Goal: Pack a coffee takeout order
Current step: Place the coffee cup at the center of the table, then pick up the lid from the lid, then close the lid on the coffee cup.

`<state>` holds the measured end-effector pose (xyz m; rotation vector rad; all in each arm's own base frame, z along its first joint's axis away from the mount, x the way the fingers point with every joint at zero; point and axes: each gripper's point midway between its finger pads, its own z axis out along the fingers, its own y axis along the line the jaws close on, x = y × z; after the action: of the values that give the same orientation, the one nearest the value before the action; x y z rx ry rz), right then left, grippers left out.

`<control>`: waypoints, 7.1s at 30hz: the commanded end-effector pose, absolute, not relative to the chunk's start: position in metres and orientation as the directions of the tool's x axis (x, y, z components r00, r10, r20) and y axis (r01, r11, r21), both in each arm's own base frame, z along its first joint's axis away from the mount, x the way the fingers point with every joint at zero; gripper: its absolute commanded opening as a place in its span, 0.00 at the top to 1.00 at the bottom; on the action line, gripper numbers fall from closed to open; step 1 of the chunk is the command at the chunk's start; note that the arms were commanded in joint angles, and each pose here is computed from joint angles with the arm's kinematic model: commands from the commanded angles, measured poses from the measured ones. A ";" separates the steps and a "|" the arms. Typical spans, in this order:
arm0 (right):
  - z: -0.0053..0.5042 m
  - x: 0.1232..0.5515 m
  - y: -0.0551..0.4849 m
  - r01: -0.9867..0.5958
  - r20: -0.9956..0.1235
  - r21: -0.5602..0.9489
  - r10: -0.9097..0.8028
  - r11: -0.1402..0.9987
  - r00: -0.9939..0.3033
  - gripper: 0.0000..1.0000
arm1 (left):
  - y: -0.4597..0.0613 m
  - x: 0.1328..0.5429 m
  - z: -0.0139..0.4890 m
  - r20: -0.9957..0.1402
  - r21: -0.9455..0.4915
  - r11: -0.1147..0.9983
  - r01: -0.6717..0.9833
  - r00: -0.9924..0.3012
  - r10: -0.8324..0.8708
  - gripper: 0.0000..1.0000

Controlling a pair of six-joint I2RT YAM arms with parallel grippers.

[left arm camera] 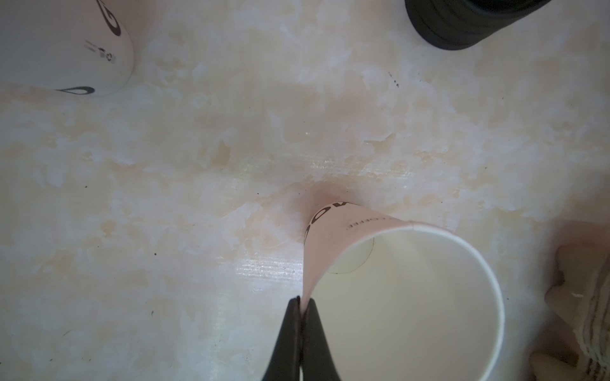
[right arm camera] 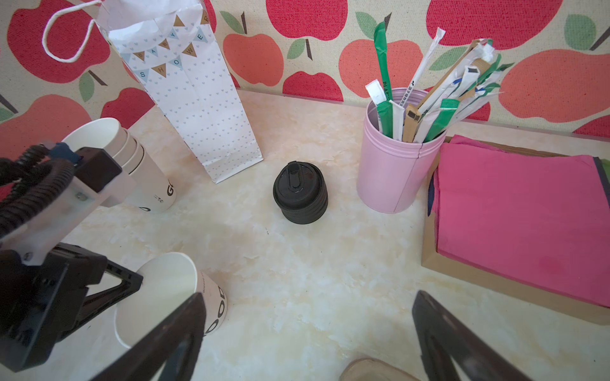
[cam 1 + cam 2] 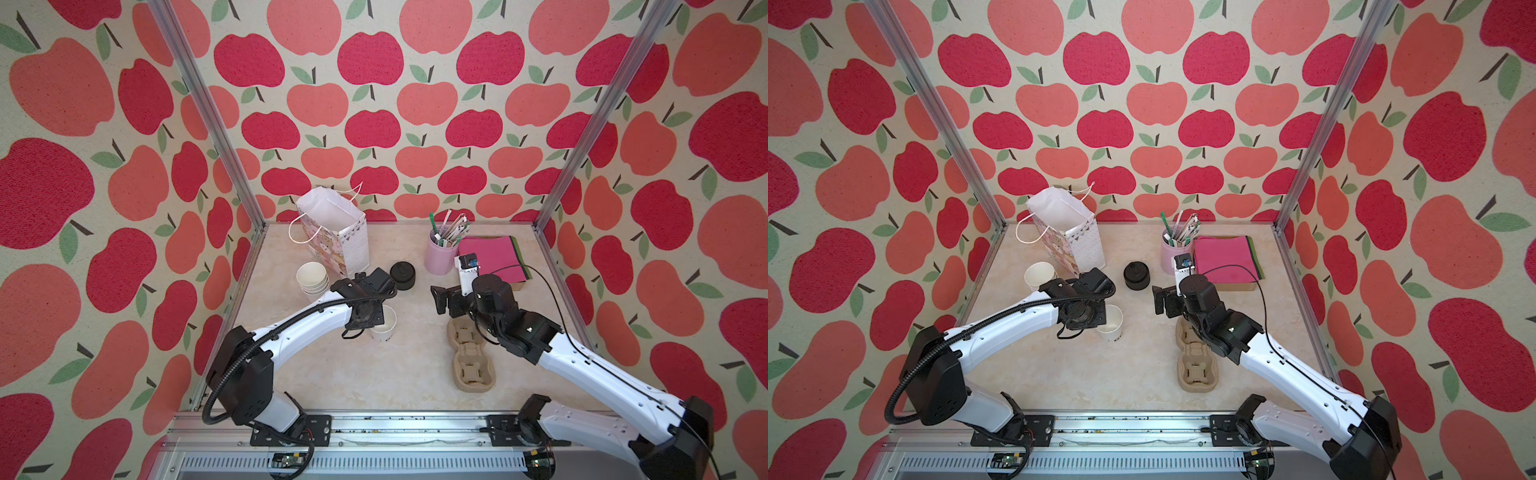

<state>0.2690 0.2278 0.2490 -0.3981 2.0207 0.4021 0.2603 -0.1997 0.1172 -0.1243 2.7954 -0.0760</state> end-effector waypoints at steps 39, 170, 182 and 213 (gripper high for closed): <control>0.196 0.348 0.311 -0.644 -0.599 -0.188 -0.606 0.742 -0.524 0.01 | -0.138 0.266 0.273 -0.754 -0.349 0.937 0.008 -0.597 -0.275 0.01; 0.153 0.229 0.389 -0.836 -0.449 0.057 -0.734 0.546 -0.510 0.31 | -0.115 0.239 0.212 -0.519 -0.596 0.803 0.013 -0.770 -0.372 0.01; 0.139 0.225 0.399 -0.845 -0.421 0.053 -0.756 0.532 -0.502 0.29 | -0.113 0.240 0.209 -0.515 -0.597 0.802 0.006 -0.769 -0.378 0.01; 0.081 0.209 0.372 -0.844 -0.232 0.025 -0.818 0.535 -0.526 0.30 | -0.117 0.246 0.197 -0.483 -0.615 0.788 -0.013 -0.784 -0.390 0.01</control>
<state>0.2277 0.4003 0.1318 -1.3289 2.4182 0.3364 0.2447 -0.1169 0.1993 -0.2913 2.3663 -0.7975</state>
